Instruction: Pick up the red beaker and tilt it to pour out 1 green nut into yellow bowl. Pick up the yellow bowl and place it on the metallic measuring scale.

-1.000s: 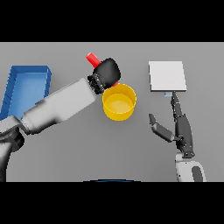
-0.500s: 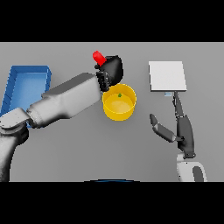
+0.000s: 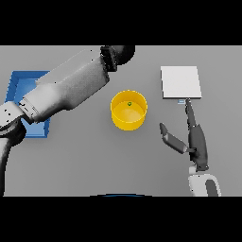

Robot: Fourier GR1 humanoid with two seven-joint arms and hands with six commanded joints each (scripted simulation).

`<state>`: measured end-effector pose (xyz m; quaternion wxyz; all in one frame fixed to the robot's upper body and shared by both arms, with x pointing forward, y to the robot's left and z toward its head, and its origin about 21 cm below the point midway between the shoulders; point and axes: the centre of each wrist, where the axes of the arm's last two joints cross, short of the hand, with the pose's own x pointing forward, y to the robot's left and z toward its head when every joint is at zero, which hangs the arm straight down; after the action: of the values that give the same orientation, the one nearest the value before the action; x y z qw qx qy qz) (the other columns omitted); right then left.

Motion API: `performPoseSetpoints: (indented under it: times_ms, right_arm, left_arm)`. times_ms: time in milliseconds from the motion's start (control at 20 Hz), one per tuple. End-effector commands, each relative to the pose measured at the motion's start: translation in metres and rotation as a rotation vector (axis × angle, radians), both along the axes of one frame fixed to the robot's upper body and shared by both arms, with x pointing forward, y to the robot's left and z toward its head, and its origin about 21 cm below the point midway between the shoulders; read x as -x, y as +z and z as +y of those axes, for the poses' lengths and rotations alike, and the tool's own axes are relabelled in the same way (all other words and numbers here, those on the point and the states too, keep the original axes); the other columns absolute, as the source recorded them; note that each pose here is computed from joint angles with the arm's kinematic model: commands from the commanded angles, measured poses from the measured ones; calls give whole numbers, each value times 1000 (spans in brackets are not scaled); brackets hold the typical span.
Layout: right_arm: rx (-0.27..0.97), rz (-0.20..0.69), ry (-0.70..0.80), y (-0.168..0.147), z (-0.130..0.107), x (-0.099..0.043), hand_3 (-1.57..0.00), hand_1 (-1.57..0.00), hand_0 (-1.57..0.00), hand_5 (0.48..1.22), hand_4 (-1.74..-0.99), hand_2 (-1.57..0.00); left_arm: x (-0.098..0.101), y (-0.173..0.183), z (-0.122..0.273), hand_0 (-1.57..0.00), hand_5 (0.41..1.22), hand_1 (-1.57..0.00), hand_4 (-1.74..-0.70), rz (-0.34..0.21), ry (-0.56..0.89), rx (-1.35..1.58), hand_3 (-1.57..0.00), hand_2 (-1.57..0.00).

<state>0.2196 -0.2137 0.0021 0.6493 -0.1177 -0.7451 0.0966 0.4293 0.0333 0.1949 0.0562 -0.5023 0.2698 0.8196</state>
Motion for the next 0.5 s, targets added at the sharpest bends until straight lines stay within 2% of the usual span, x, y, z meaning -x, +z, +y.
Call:
performPoseSetpoints:
  times_ms: [0,50,200,300,400,450]
  right_arm:
    - [2,-5,-3,1,-1,-1,1,1,1,594,-1190,1]
    - [-13,-2,1,2,1,-2,1,1,1,596,-1186,1]
    - [-43,10,18,0,-1,-3,1,1,1,593,-1182,1]
    - [-62,5,26,1,0,-7,1,1,1,597,-1193,1]
    - [-64,2,30,4,1,-12,1,1,1,594,-1199,1]
    - [-65,1,38,0,-2,-6,1,1,1,593,-1209,1]
  left_arm:
    - [-5,15,6,-1571,1221,-1571,-1689,-18,5,33,-1266,-1434]
    - [-10,33,10,-1571,1221,-1571,-1699,-35,18,69,-1041,-1461]
    - [-23,83,24,-1571,1221,-1571,-1709,-93,112,212,-1300,-1515]
    - [-33,102,45,-1571,1221,-1571,-1720,-80,216,369,-1397,-1535]
    - [-45,113,80,-1571,1221,-1571,-1727,-66,357,608,-1379,-1548]
    - [-50,116,102,-1571,1221,-1571,-1729,-68,443,727,-1365,-1553]
